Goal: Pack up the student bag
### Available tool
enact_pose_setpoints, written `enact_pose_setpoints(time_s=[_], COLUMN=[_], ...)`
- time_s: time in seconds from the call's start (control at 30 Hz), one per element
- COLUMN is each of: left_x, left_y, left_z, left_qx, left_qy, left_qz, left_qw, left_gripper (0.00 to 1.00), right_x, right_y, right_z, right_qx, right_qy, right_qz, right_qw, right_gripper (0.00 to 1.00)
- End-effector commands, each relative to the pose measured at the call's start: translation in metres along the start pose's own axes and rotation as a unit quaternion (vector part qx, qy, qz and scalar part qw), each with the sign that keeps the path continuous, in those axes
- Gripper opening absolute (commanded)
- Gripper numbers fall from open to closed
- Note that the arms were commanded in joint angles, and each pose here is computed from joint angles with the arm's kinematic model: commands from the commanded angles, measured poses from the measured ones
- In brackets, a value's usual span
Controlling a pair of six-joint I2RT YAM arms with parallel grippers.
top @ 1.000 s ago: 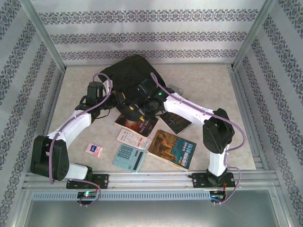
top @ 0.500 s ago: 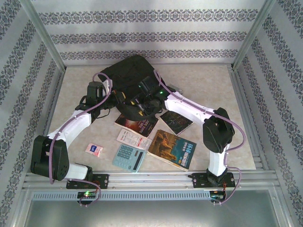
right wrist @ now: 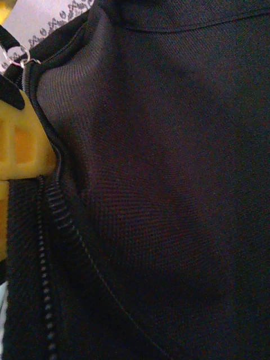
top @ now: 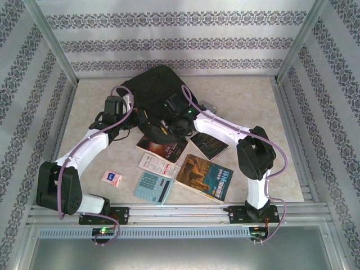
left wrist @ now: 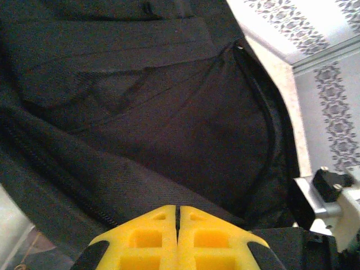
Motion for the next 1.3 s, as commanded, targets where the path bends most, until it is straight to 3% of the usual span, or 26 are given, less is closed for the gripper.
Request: enact_pose_setpoints(time_s=[0.0, 0.27, 0.87, 1.27], left_x=[0.019, 0.023, 0.035, 0.039], left_y=[0.021, 0.037, 0.067, 0.074], left_z=[-0.004, 0.015, 0.023, 0.037], left_qx=[-0.043, -0.044, -0.071, -0.115], left_qy=[0.053, 0.117, 0.158, 0.235], left_qz=[-0.051, -0.088, -0.146, -0.165], left_qw=[0.996, 0.988, 0.974, 0.951], left_gripper=[0.00, 0.00, 0.00, 0.00], right_x=[0.013, 0.022, 0.030, 0.045], right_y=[0.013, 0.023, 0.045, 0.063], right_z=[-0.025, -0.040, -0.057, -0.057], right_qx=[-0.001, 0.014, 0.083, 0.134], right_qy=[-0.044, -0.054, -0.086, -0.100], right_qz=[-0.038, -0.052, -0.080, -0.096], right_qw=[0.998, 0.997, 0.990, 0.981], right_gripper=[0.00, 0.00, 0.00, 0.00])
Point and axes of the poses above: each hand's point on the last joint's axis, 136 mm out from that joint toward the fingers, its own x axis back along the fingers, its own z axis along the line the jaws close on, y = z × x, the point moved 7 cm from there along x, back along the fingers, and after that the axes turned 8 degrees about x, right-handed, at the moved point
